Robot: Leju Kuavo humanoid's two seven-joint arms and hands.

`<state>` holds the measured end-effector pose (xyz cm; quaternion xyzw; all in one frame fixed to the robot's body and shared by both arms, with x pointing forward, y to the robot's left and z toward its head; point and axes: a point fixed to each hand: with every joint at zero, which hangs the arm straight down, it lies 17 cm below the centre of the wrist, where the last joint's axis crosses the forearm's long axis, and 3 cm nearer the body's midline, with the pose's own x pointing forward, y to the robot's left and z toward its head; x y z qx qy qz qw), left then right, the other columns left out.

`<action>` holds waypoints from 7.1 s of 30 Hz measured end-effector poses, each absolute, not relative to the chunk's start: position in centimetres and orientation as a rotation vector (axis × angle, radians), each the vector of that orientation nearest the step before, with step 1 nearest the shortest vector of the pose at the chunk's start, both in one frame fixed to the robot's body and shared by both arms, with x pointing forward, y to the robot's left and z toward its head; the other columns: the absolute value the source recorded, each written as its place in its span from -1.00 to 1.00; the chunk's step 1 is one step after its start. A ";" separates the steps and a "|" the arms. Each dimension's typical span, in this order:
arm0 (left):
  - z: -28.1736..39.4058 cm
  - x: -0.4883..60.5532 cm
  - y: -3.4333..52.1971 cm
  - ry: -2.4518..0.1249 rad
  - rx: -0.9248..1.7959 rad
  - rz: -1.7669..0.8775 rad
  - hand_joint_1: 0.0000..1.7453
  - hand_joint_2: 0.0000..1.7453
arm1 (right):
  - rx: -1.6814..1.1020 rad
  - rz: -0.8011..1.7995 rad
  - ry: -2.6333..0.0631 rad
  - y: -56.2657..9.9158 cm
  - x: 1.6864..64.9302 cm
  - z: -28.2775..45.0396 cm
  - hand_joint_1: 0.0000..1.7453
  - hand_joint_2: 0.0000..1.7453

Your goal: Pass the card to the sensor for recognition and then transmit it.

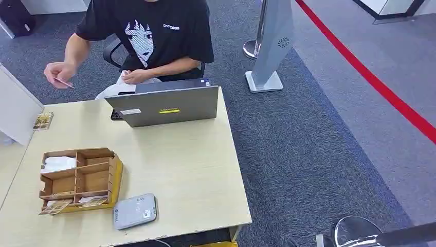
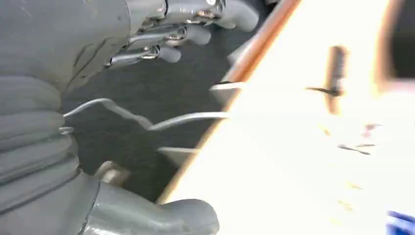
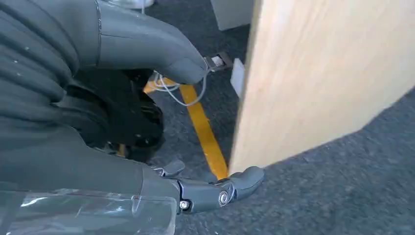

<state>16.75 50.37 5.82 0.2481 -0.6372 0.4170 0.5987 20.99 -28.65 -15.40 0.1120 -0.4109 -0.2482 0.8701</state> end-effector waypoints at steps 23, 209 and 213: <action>29.8 35.5 32.7 -1.929 1.203 -0.565 -1.00 1.00 | 0.210 -0.449 -0.891 -27.0 22.2 -14.8 -1.00 1.00; 6.9 29.2 19.1 -1.662 0.723 -1.591 -1.00 1.00 | 0.296 -0.334 -0.919 -23.1 25.9 -14.6 -1.00 1.00; 5.3 29.4 21.1 -1.577 0.790 -1.591 -1.00 1.00 | 0.297 -0.341 -0.920 -23.2 25.9 -14.5 -1.00 1.00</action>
